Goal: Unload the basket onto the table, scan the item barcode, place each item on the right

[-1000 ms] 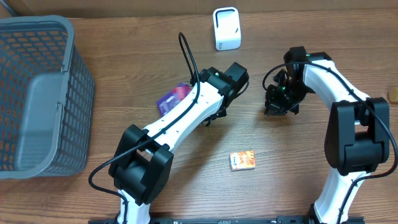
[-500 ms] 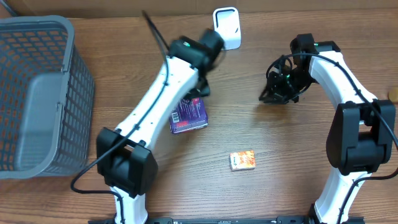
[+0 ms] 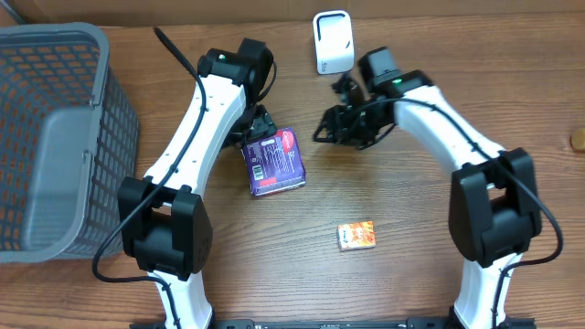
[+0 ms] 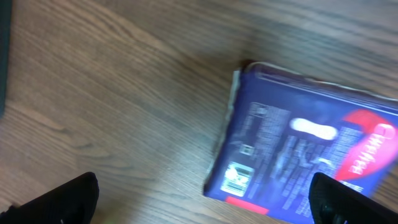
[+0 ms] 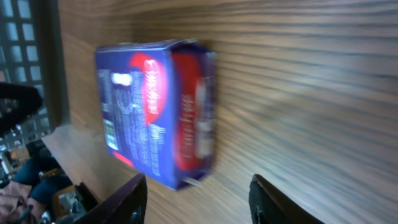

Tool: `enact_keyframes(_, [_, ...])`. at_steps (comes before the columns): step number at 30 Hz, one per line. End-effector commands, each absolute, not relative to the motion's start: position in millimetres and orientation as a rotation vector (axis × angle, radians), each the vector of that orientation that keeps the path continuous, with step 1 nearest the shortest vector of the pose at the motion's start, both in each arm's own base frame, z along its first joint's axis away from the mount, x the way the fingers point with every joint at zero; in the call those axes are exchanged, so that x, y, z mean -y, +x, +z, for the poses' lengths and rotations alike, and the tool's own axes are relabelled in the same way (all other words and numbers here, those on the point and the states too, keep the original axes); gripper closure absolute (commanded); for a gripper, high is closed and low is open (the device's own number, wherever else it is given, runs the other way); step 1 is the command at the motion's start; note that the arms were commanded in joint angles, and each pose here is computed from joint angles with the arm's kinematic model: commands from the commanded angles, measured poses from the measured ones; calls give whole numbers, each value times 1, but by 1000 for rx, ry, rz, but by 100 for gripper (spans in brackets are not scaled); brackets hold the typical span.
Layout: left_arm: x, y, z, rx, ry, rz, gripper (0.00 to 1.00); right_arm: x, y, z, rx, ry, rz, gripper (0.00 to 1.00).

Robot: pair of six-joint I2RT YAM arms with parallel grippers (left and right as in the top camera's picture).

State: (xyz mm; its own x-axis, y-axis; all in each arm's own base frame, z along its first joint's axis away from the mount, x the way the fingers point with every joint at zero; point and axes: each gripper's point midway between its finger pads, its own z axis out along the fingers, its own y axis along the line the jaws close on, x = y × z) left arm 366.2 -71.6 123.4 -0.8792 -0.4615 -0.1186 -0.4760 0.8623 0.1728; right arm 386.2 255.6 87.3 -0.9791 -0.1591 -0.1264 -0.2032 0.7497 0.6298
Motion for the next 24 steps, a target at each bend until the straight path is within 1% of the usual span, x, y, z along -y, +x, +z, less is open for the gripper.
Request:
enact_keyframes(1, [64, 360, 123, -2968, -811, 285, 0, -278, 384, 81, -2901, -254, 1049, 45])
enact_keyframes(5, [55, 362, 123, -2953, -869, 279, 0, -293, 381, 76, -2893, -301, 1051, 42])
enact_keyframes(11, [45, 361, 121, -2957, -923, 261, 0, -300, 379, 54, -2957, -208, 1018, 42])
enact_keyframes(17, [44, 357, 113, -2973, -919, 283, 0, -322, 372, 48, -2931, -283, 1099, 43])
enact_keyframes(22, [43, 351, 105, -2992, -921, 301, 0, -335, 363, 33, -2951, -327, 1098, 43])
enact_keyframes(23, [43, 349, 103, -2997, -923, 307, 0, -335, 363, 30, -2957, -325, 1097, 43])
enact_keyframes(24, [42, 348, 101, -3002, -923, 313, 0, -335, 363, 29, -2962, -319, 1092, 48])
